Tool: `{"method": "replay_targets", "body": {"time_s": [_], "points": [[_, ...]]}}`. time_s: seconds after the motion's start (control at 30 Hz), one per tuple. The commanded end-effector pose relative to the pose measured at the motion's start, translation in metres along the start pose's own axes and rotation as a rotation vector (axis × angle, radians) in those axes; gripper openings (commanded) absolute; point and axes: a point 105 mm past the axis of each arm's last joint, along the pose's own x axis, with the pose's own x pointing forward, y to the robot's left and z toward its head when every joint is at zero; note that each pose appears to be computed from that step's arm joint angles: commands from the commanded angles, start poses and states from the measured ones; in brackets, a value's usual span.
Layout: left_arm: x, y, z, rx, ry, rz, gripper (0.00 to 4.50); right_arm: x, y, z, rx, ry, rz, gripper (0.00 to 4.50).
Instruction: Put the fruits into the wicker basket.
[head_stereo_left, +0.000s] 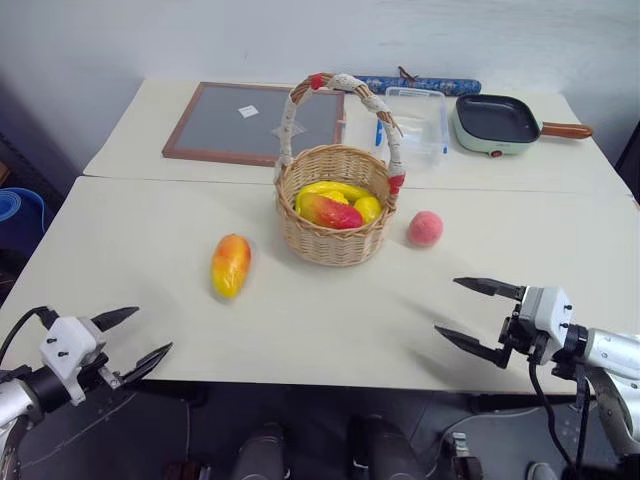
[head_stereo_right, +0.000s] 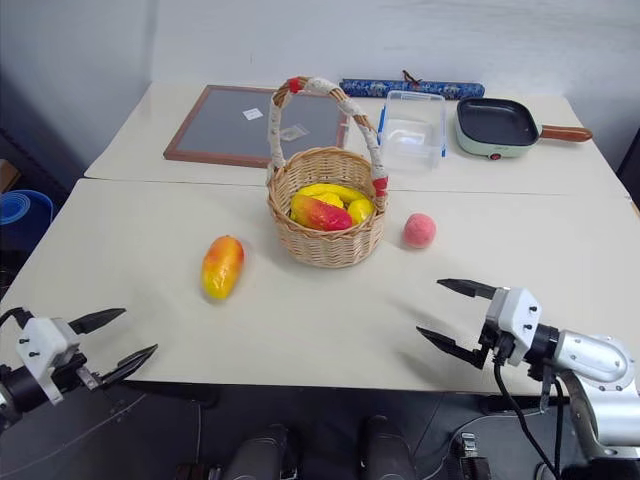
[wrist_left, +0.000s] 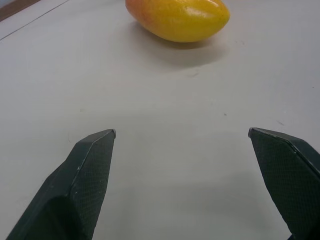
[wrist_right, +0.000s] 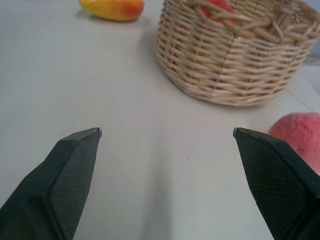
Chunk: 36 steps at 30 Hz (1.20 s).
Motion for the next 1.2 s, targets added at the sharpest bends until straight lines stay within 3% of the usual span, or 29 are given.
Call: {"method": "replay_targets", "body": {"time_s": [0.03,0.37,0.5,0.57,0.63,0.77,0.93,1.03,1.2], "points": [[-0.003,0.001,0.008,0.026,-0.021,0.006,4.5,0.001,0.0,0.011,-0.018,-0.019,0.009,4.41],[-0.004,0.004,0.018,-0.103,-0.053,-0.069,4.5,0.005,0.002,0.009,0.024,-0.042,-0.003,4.41],[0.004,0.004,0.027,-0.14,-0.054,-0.111,4.5,0.012,0.015,0.022,0.029,-0.152,0.068,4.41],[0.011,0.007,0.038,-0.265,-0.055,-0.139,4.5,0.016,0.022,0.04,0.015,-0.264,0.095,4.41],[0.025,0.011,0.059,-0.417,-0.071,-0.176,4.5,0.023,0.024,0.064,-0.012,-0.371,0.1,4.41],[0.064,0.021,0.077,-0.525,-0.02,-0.167,4.5,0.034,0.028,0.081,-0.028,-0.442,0.109,4.41],[0.112,0.031,0.075,-0.563,0.089,-0.068,4.5,0.043,0.033,0.082,-0.024,-0.465,0.104,4.41],[0.141,0.019,0.073,-0.535,0.133,-0.097,4.5,0.044,0.037,0.075,-0.015,-0.457,0.099,4.41],[0.156,0.005,0.055,-0.481,0.235,-0.116,4.5,0.044,0.036,0.07,-0.014,-0.453,0.085,4.41]]}}
